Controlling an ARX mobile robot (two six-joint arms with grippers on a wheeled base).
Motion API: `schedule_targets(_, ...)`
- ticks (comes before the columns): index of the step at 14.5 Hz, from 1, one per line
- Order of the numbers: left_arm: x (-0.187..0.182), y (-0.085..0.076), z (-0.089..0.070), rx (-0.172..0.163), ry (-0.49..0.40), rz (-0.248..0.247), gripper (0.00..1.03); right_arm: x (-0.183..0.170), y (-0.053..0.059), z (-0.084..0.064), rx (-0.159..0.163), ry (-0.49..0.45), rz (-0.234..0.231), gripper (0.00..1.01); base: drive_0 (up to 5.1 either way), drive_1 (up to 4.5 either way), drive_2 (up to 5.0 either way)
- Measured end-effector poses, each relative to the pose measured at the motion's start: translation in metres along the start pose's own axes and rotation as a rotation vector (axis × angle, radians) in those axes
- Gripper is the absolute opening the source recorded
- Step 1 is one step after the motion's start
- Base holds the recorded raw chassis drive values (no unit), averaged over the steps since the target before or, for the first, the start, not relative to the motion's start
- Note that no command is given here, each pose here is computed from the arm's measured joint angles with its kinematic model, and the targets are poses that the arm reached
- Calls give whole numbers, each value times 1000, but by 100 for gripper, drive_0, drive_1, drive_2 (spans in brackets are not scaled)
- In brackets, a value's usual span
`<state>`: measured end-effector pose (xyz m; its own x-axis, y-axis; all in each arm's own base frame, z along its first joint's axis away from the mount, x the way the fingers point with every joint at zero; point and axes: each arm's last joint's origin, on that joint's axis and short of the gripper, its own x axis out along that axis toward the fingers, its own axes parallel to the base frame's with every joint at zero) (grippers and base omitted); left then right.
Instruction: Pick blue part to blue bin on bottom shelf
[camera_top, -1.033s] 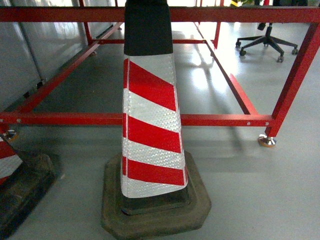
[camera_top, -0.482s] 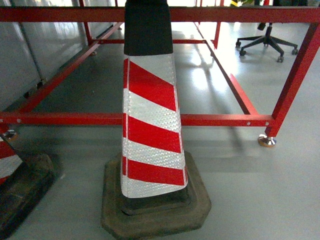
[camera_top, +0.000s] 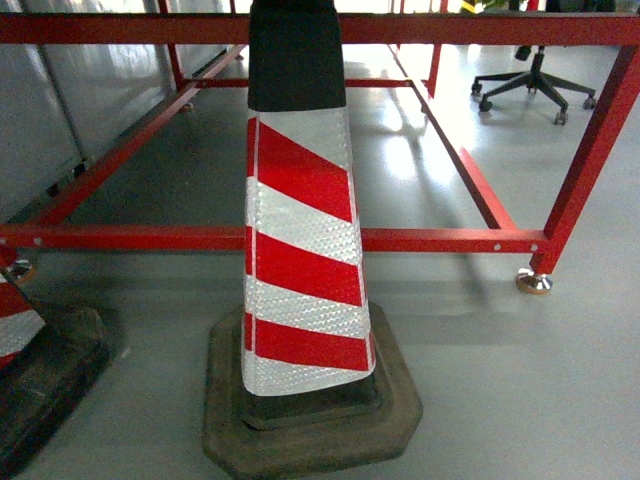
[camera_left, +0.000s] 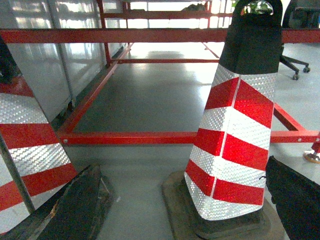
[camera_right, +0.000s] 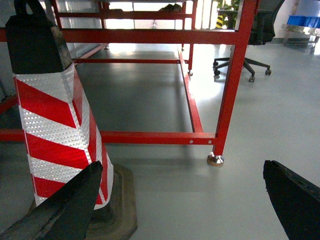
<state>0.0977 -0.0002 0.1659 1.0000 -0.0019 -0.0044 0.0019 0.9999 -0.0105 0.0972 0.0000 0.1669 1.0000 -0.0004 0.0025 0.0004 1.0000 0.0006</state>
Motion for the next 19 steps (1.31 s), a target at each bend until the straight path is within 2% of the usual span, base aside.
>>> schedule_targets(19, 0, 0, 0, 4, 0, 0, 98, 0, 0, 0, 1, 0, -1, 98, 0, 0, 0)
